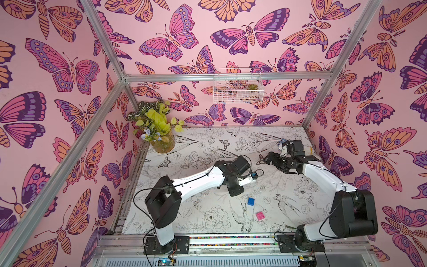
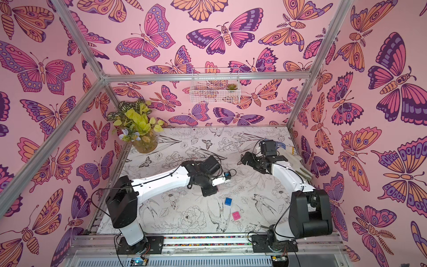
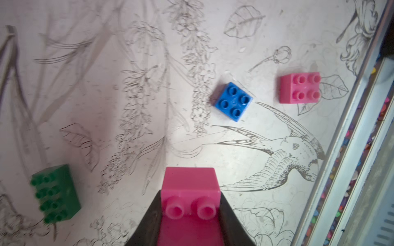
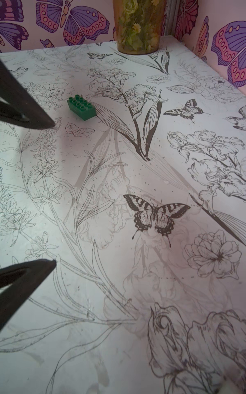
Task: Assemble the letter v with lego
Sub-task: Pick up the lego brick from the center of the board, then adjust the lego brick at the center of the board.
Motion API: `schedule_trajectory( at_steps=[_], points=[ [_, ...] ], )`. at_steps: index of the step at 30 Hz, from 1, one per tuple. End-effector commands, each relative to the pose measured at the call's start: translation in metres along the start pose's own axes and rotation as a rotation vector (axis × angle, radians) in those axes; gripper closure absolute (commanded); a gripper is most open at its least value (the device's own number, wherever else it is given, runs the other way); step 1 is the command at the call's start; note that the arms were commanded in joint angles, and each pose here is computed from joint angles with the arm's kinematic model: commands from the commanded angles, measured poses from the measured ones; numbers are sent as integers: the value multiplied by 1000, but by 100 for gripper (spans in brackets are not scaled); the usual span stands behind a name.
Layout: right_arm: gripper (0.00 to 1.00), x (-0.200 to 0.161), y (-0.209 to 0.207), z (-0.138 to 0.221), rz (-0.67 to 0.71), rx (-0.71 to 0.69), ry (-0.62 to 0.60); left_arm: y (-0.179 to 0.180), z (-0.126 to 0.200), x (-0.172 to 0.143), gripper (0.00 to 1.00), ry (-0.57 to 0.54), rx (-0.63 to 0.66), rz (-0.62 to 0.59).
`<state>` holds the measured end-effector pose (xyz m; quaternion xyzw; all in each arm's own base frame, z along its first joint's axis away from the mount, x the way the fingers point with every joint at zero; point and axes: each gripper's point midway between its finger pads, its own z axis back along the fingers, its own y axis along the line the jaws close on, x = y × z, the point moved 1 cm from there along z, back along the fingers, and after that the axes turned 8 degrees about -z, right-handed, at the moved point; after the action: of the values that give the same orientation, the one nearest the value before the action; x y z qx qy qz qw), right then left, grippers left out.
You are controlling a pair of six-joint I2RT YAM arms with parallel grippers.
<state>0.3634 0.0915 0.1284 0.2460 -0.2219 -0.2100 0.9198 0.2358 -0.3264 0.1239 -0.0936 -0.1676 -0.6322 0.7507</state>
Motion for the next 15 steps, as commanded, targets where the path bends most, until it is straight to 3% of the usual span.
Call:
schedule_trajectory(
  at_steps=[1, 9, 15],
  points=[
    [5, 5, 14, -6, 30, 1, -6, 25, 4, -23, 75, 42, 10, 41],
    [5, -2, 34, -28, 81, 5, 30, 99, -4, -50, 75, 87, 51, 162],
    [5, -10, 48, -42, 119, 3, 69, 129, -19, -74, 75, 159, 74, 191]
  ],
)
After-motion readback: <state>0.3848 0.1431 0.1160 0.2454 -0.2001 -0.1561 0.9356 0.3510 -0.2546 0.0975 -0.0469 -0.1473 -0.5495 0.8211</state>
